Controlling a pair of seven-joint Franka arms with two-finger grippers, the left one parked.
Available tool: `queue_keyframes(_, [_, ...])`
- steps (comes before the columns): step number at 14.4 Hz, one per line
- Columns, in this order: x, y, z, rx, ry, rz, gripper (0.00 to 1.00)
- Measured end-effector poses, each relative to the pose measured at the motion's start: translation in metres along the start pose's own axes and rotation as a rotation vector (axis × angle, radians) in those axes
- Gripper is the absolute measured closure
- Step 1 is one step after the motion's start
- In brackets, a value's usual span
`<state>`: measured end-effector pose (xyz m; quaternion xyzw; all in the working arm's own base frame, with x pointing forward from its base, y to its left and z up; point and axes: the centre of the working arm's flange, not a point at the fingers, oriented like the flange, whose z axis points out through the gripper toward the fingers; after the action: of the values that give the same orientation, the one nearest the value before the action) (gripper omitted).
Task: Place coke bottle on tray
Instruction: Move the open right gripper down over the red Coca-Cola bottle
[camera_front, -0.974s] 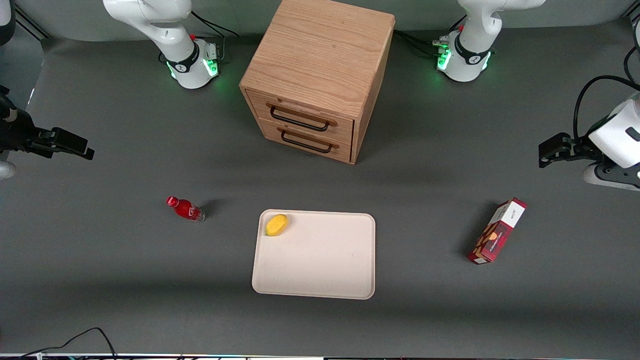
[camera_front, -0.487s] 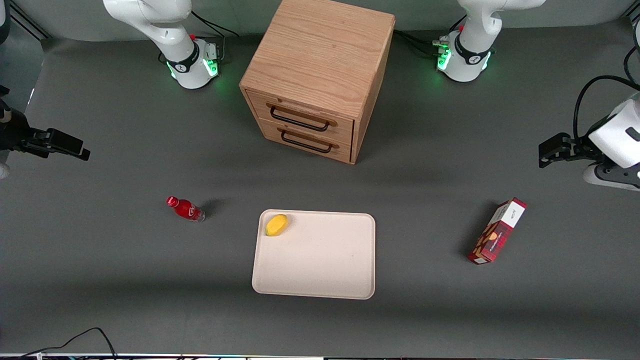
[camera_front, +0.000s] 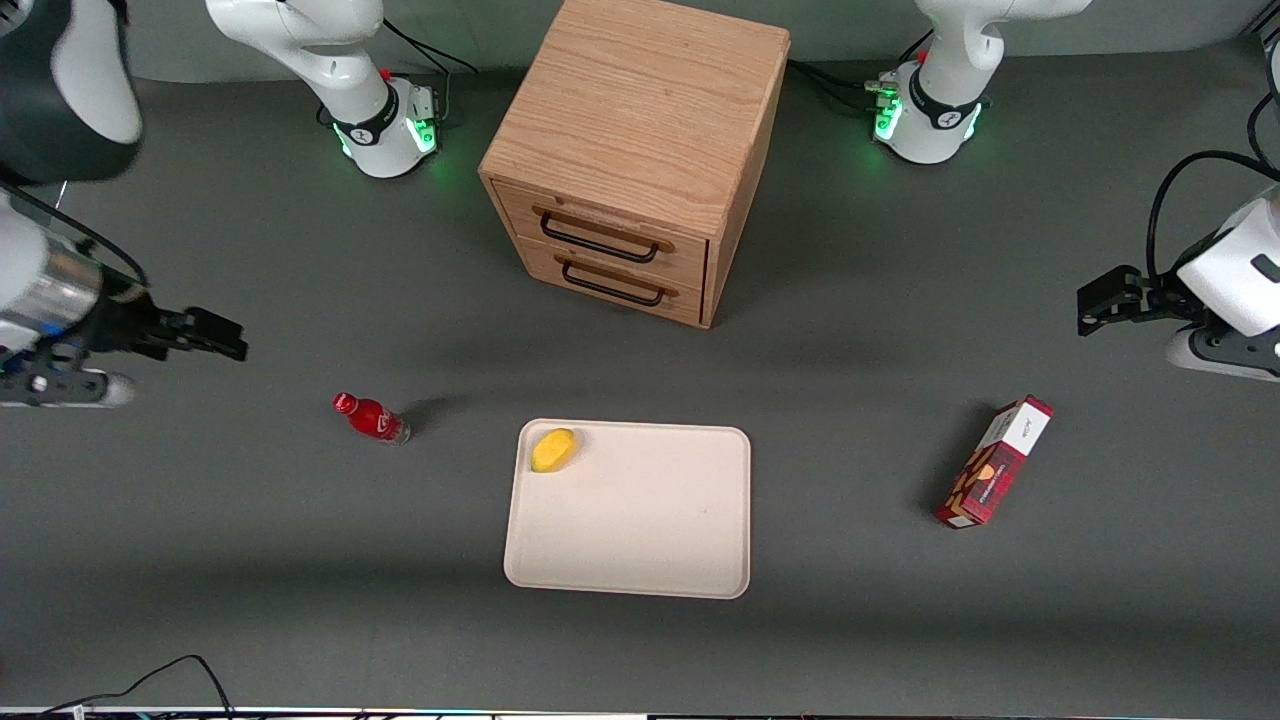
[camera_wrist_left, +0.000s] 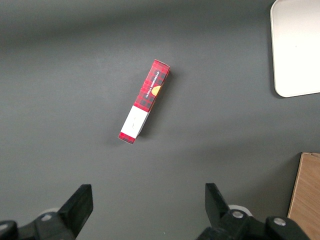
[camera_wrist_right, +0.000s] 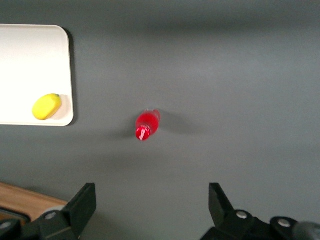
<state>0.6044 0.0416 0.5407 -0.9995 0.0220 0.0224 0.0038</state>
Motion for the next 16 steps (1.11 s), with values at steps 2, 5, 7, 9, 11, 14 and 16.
queue_keyframes(2, [0.005,-0.002,0.038,0.000,0.006,-0.005,0.00])
queue_keyframes(5, [0.007,-0.011,0.086,0.004,0.019,-0.021,0.00])
queue_keyframes(7, [0.004,-0.015,0.118,0.007,0.034,-0.028,0.00])
queue_keyframes(9, [-0.002,-0.020,0.145,0.011,0.051,-0.039,0.00])
queue_keyframes(11, [-0.008,-0.023,0.166,0.013,0.064,-0.045,0.00])
queue_keyframes(14, [-0.015,-0.022,0.185,0.010,0.067,-0.049,0.00])
queue_keyframes(16, [-0.017,-0.021,0.190,-0.006,0.067,-0.062,0.00])
